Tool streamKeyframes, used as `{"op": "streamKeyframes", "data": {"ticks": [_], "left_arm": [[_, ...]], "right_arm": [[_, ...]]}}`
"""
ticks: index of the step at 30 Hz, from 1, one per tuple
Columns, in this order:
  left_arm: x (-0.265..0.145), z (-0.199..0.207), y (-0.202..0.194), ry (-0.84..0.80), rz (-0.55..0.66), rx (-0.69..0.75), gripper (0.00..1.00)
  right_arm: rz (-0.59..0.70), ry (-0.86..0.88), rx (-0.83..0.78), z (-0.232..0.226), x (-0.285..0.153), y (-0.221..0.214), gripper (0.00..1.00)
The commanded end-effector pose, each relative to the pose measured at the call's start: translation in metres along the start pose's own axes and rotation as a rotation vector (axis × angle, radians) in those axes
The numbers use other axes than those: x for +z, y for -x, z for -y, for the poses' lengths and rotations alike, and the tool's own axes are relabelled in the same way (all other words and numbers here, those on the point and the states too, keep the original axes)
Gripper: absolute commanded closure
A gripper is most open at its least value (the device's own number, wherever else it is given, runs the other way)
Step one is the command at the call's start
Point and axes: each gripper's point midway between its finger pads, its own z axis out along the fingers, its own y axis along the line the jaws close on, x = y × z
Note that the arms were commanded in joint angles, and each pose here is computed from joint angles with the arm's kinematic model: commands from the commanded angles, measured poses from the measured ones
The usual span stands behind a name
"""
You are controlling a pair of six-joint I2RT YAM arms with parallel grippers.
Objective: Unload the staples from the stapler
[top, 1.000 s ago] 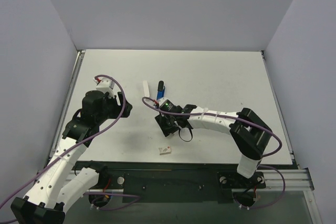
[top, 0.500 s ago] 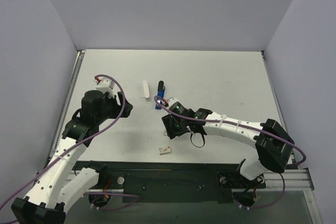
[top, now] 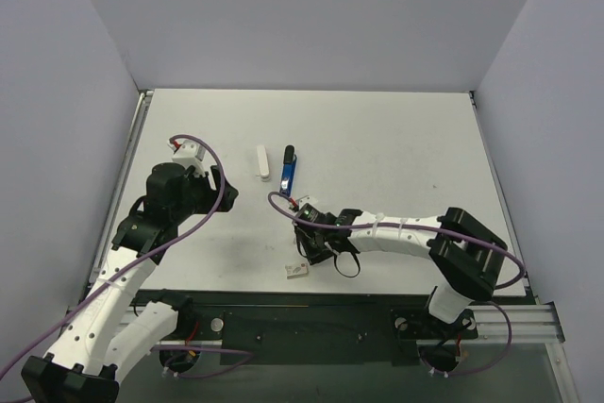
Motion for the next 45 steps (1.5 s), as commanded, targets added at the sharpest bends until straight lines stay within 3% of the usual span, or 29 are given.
{"op": "streamKeyframes", "data": {"ticks": [1,6,19,30,40,45], "left_arm": [[-0.002,0.005,0.014,-0.021,0.056,-0.003,0.24],[-0.003,0.005,0.015,-0.020,0.058,-0.004,0.24],[-0.001,0.004,0.014,-0.018,0.054,-0.006,0.24],[-0.001,0.002,0.014,-0.015,0.054,-0.007,0.24],[-0.002,0.004,0.016,-0.024,0.060,-0.008,0.24],[-0.003,0.004,0.016,-0.026,0.064,-0.008,0.24]], "right_arm": [[0.016,-0.066,0.042,0.011,0.009,0.006,0.85],[-0.003,-0.094,0.069,0.019,0.019,0.006,0.93],[0.031,-0.177,0.135,0.042,0.022,0.019,0.93],[0.021,-0.128,0.127,0.032,0.020,0.025,0.92],[0.049,-0.081,0.103,0.028,-0.025,0.031,0.83],[0.122,-0.130,0.100,0.041,-0.046,0.056,0.70]]}}
